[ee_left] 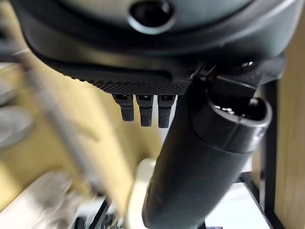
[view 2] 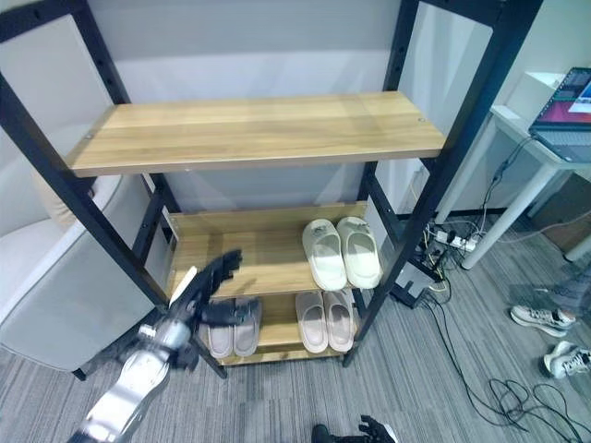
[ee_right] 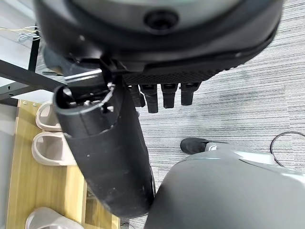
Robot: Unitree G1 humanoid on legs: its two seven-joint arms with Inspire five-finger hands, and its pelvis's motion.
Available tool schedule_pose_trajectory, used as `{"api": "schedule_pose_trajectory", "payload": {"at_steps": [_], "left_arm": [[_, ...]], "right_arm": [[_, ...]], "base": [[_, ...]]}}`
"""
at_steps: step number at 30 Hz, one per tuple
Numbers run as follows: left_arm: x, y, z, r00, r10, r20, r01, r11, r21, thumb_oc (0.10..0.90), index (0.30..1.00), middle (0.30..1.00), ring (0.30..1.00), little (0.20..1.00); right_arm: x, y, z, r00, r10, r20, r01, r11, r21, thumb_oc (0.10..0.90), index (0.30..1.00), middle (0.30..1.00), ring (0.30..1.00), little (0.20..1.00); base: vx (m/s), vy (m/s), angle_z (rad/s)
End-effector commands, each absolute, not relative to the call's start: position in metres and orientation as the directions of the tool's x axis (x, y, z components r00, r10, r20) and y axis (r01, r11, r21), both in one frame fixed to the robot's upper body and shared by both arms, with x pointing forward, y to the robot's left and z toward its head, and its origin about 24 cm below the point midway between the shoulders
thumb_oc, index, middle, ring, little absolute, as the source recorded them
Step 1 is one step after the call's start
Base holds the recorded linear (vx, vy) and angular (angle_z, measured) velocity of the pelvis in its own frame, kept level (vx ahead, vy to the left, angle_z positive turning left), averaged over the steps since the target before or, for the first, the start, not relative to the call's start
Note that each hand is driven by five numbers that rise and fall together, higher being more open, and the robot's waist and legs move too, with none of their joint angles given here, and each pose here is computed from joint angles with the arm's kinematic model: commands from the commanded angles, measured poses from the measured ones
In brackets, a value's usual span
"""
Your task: Arrange the slippers neatly on the shoe rack.
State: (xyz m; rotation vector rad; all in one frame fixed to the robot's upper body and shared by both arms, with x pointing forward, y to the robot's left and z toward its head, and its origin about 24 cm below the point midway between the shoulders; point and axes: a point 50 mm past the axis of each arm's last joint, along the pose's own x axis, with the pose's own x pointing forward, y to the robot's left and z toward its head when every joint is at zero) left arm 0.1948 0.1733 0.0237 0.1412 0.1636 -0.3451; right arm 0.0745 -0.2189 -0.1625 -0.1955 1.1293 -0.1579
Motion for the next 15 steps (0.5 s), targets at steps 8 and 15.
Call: {"api": "schedule_pose_trajectory", "payload": {"at_steps": [8,15], "left_arm": [[0.193,0.164,0.039,0.868,-0.487,-0.096,0.482,0.873,-0.076,0.800,0.900,0.900,0.900,0.900],[0.163,0.201,-0.090,0.805,-0.081,-0.587,0.137,0.989,0.052,0.800,0.900,0.900,0.900,0.900]], "right_arm": [[0.024,-0.237,-0.169,0.235,-0.240,-0.942,-0.128,0.953,-0.275,0.800,0.900,0.900,0.900,0.900],[0.032,-0.245,-0.166,0.250,-0.288,-0.924,-0.056,0.949,-0.311,0.800,0.900,0.900,0.900,0.900]], "base": [[-0.03,-0.026,0.23],[-0.04,0.010,0.15]]}}
